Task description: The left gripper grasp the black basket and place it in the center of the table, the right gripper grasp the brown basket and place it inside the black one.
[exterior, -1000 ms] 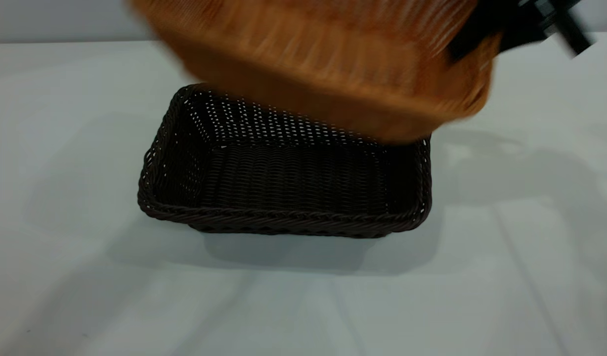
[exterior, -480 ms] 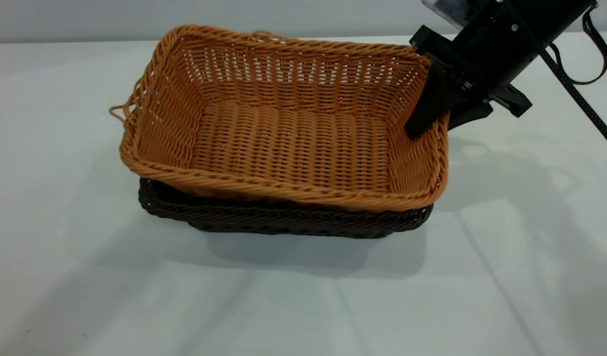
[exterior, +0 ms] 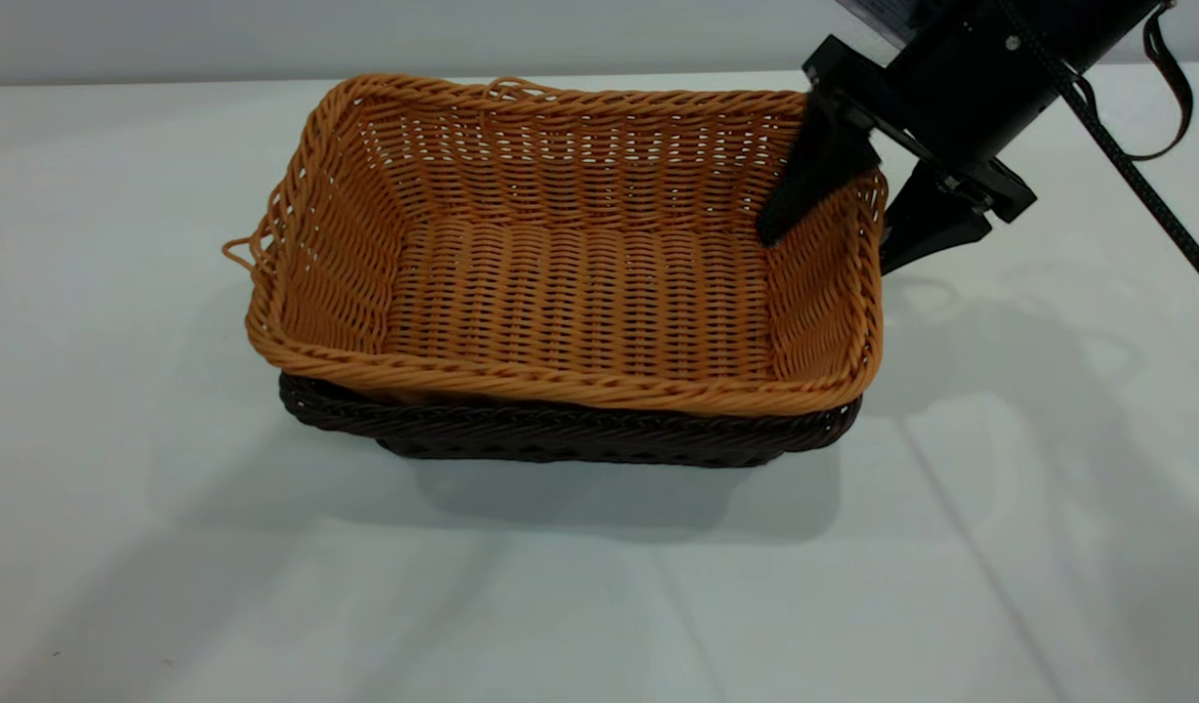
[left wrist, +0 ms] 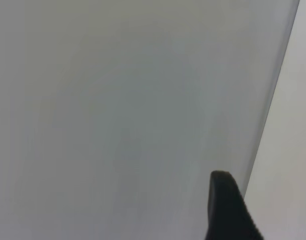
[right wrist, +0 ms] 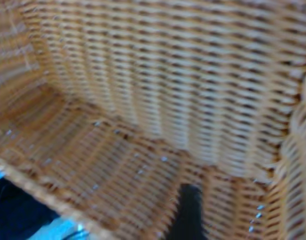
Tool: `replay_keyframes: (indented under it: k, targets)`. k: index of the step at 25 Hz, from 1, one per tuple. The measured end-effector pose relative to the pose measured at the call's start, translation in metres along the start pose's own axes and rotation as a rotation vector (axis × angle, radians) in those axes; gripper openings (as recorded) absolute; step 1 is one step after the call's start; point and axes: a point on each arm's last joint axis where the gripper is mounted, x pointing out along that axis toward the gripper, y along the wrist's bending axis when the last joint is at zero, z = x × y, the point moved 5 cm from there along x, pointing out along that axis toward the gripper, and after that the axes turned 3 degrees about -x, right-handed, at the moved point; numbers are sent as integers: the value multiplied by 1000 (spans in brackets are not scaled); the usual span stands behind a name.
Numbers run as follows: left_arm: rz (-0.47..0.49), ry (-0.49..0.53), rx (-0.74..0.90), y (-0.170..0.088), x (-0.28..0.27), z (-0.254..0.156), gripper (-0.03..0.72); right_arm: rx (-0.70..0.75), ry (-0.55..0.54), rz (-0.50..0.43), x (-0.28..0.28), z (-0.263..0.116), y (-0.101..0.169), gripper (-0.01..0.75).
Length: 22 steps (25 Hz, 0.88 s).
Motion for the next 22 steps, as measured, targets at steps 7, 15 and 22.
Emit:
replay_keyframes:
  k: [7, 15, 22]
  targets:
    - [31, -25, -41, 8, -30, 6, 359, -26, 124, 57, -22, 6, 25, 671]
    - [53, -45, -151, 14, -101, 9, 359, -68, 100, -188, -75, 14, 33, 562]
    - [8, 19, -328, 1, -161, -5, 359, -210, -174, -238, -184, -6, 119, 552]
